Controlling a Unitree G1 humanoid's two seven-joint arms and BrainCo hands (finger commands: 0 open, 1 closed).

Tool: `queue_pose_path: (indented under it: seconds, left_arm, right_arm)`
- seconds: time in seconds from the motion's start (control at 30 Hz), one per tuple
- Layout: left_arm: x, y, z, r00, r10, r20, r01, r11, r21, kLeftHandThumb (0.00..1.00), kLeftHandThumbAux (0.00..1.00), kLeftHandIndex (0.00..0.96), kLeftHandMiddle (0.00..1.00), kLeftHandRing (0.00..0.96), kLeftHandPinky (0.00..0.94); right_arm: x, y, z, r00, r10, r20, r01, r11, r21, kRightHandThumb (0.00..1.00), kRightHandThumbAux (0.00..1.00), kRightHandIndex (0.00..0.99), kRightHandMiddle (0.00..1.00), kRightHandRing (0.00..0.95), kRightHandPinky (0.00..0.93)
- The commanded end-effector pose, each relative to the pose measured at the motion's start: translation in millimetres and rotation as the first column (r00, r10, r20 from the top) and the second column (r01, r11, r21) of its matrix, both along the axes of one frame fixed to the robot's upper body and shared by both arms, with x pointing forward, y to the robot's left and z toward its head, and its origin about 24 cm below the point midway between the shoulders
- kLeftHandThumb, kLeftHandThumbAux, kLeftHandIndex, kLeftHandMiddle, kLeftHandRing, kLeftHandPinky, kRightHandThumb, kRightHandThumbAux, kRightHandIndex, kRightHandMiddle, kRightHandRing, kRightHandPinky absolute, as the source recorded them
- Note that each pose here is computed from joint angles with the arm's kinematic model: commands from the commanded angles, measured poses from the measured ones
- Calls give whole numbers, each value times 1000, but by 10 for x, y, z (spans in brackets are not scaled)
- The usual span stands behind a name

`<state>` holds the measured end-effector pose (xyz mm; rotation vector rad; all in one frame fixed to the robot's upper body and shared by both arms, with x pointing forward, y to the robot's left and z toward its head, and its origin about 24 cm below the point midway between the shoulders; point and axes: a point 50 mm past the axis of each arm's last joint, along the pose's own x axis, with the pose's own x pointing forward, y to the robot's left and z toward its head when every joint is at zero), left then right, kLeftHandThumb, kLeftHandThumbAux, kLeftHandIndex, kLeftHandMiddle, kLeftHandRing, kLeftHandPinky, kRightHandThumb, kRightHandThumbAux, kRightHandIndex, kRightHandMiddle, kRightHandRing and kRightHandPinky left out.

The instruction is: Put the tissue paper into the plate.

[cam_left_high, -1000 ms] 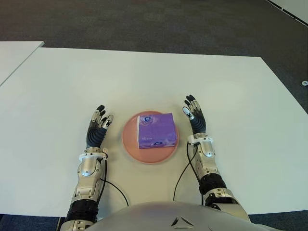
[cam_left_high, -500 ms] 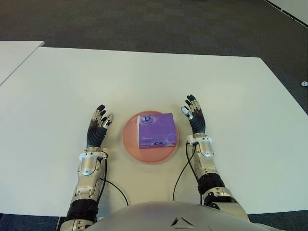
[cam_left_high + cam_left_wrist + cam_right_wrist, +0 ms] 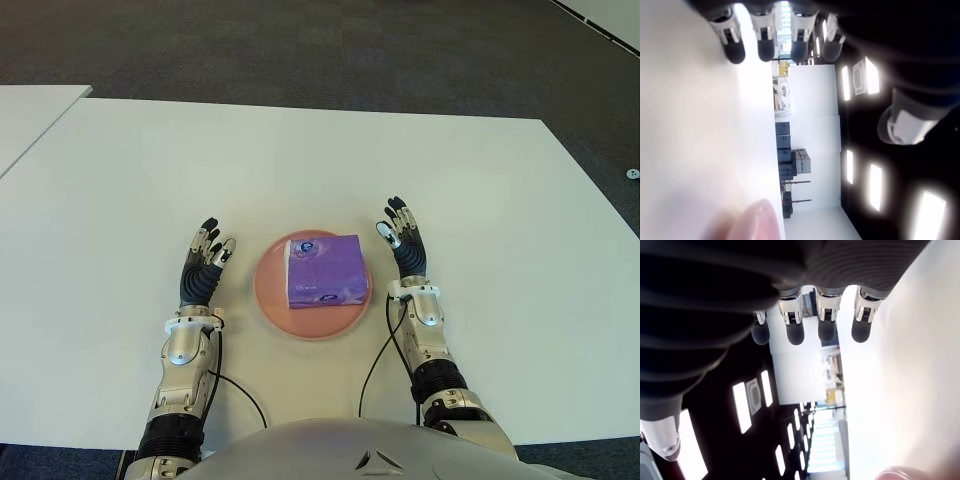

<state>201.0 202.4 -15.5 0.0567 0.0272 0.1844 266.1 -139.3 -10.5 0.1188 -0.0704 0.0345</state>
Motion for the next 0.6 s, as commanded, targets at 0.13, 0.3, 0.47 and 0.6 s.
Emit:
queue_pose_path:
  seconds: [0.13,0.3,0.47,0.6]
  left_arm:
    - [-98,15,-146,996,4,-90,-5,1000,-12,0,499,0,0,0,0]
    - [-98,19,-143,996,4,-89,-5,1000,-13,0,495,0,0,0,0]
    - [-97,23,-137,996,0,-87,-2,1000,-14,0,488,0,0,0,0]
    - [-92,28,-138,996,-3,-92,2,1000,-13,0,486,0,0,0,0]
  right_arm:
    - [-323,-32,-438,973,-12,-231,16,1000,14,0,541,0,0,0,0]
    - [-339,-54,-455,969,-1,-246,3,1000,10,0,546,0,0,0,0]
    - [-363,-76,-459,966,20,-259,-18,1000,9,0,557,0,0,0,0]
    - [-378,-90,-453,966,23,-259,-21,1000,11,0,556,0,0,0,0]
